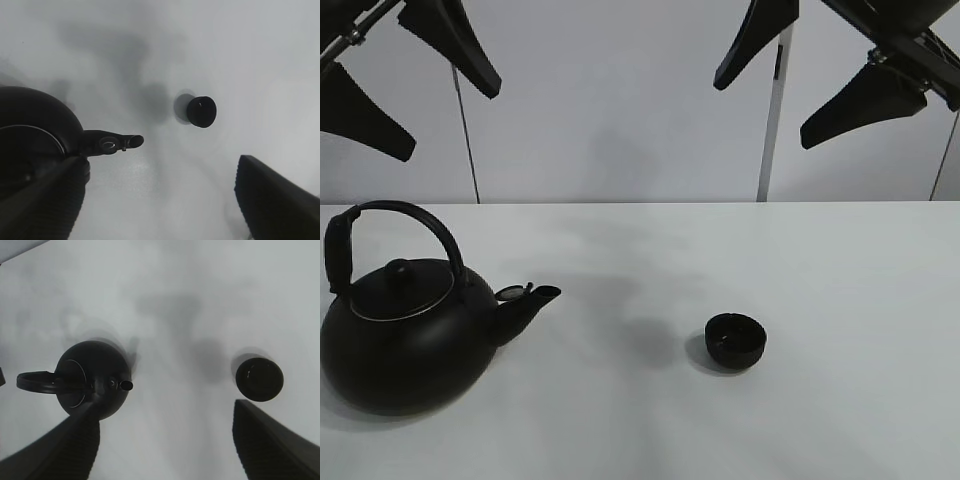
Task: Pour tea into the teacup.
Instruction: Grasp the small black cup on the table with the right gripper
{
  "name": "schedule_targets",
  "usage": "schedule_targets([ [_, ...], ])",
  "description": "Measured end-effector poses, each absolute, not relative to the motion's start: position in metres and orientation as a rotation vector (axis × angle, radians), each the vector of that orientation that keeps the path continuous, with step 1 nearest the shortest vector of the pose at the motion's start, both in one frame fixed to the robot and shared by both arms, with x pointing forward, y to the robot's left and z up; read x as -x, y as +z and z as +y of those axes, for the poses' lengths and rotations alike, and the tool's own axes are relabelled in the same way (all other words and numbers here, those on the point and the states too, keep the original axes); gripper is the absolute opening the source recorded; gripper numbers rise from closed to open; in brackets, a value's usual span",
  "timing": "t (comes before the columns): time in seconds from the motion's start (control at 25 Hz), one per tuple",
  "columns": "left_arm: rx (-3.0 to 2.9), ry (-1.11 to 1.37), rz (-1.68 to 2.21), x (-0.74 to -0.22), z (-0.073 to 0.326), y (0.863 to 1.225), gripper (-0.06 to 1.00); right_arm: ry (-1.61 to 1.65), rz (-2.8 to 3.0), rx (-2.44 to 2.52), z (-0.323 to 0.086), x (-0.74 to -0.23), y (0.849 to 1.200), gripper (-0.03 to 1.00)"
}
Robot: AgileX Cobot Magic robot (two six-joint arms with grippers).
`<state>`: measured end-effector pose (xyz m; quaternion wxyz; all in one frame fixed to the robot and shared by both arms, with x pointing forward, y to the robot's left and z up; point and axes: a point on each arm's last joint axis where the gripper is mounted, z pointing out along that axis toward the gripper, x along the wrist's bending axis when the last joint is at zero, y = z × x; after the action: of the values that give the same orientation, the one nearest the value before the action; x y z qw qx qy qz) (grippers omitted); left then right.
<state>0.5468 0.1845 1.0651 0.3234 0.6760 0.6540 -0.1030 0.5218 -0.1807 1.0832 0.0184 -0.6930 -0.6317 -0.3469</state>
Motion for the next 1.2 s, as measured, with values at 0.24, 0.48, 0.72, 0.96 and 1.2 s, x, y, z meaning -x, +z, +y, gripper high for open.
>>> schedule_targets([
  [0.24, -1.774, -0.270, 1.716, -0.547, 0.184, 1.065, 0.59, -1.078, -1.990, 2.137, -0.181, -0.522, 1.083, 0.51],
  [0.48, -1.774, -0.270, 1.716, -0.547, 0.184, 1.065, 0.59, -1.019, -2.214, 2.025, -0.183, -0.520, 1.090, 0.51],
  [0.72, -1.774, -0.270, 1.716, -0.547, 0.184, 1.065, 0.59, -1.025, -2.453, 1.927, -0.188, -0.523, 1.138, 0.51],
  [0.96, -1.774, -0.270, 1.716, -0.547, 0.184, 1.065, 0.59, -0.864, -2.725, 1.796, -0.170, -0.522, 1.155, 0.56],
  [1.2, -1.774, -0.270, 1.716, -0.547, 0.184, 1.065, 0.59, -0.639, -2.804, 1.689, -0.134, -0.533, 1.119, 0.57],
])
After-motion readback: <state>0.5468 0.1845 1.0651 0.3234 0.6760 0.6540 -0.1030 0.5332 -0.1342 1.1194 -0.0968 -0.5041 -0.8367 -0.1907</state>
